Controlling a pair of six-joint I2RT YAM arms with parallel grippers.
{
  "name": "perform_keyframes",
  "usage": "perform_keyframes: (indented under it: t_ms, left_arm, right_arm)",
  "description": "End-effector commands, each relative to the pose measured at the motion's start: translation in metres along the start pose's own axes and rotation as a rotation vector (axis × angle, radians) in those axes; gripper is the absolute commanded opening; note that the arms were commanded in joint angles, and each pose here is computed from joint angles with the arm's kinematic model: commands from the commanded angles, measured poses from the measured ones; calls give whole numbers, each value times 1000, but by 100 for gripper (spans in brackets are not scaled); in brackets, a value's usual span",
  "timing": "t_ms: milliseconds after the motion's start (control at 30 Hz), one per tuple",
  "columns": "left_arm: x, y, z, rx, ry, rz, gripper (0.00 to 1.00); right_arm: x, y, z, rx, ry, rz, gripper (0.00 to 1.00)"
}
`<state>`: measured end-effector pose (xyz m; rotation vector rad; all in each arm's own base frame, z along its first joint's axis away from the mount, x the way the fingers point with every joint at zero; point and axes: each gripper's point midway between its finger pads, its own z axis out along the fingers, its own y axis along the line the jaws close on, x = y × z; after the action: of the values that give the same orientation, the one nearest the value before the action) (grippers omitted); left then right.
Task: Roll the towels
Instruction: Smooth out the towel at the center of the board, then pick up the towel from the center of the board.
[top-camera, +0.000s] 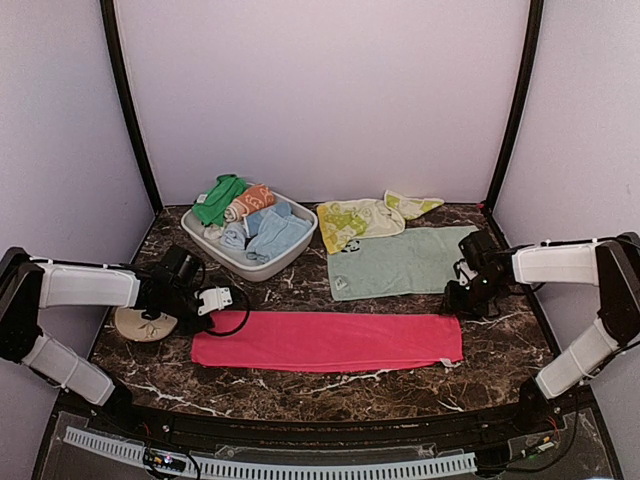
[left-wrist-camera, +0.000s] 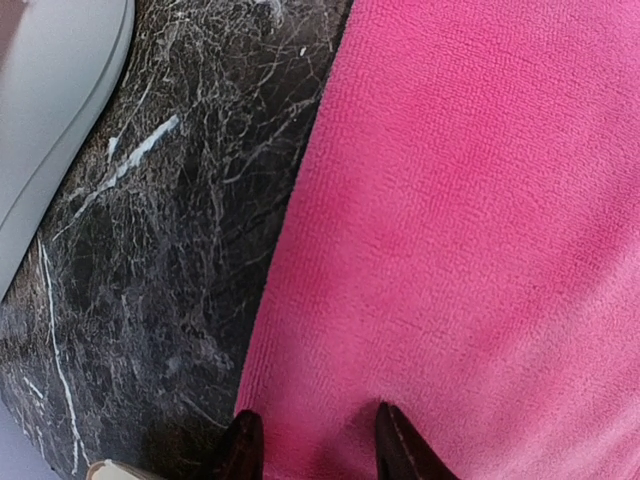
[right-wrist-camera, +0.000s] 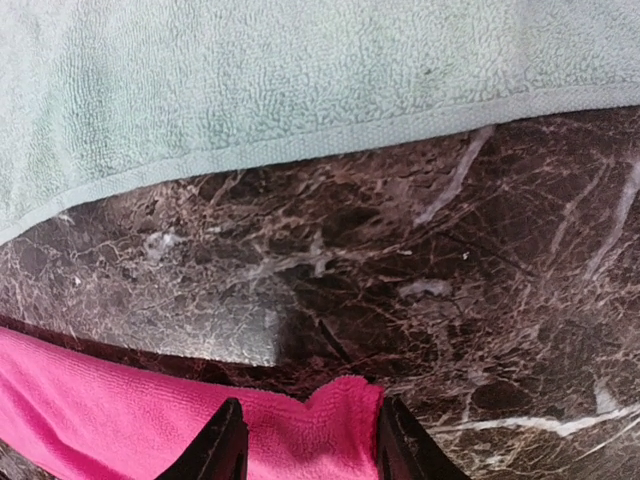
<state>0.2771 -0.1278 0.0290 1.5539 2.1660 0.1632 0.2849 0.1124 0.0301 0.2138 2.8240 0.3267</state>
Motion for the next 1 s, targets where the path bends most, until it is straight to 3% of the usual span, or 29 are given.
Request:
perform_keyframes:
  t_ms: [0, 267, 433, 600, 700, 967]
  left_arm:
    - [-7, 3, -11, 27, -13, -35, 42]
    - [-17, 13, -35, -3, -48, -20, 46]
    - [-16, 1, -38, 49, -52, -29, 45]
    - [-7, -12, -28, 66, -35, -24, 45]
    - [1, -17, -20, 70, -7, -24, 45]
    - [1, -46, -22, 138, -56, 27, 45]
  right_arm:
    - [13, 1, 12, -29, 38, -3, 43]
    - [27, 3, 13, -64, 66, 18, 32]
    - [21, 12, 2, -97, 53, 3, 41]
    - [35, 11, 9, -114, 95, 18, 21]
    - [33, 17, 4, -141, 80, 36, 0]
    - [-6, 6, -33, -24, -13, 35, 0]
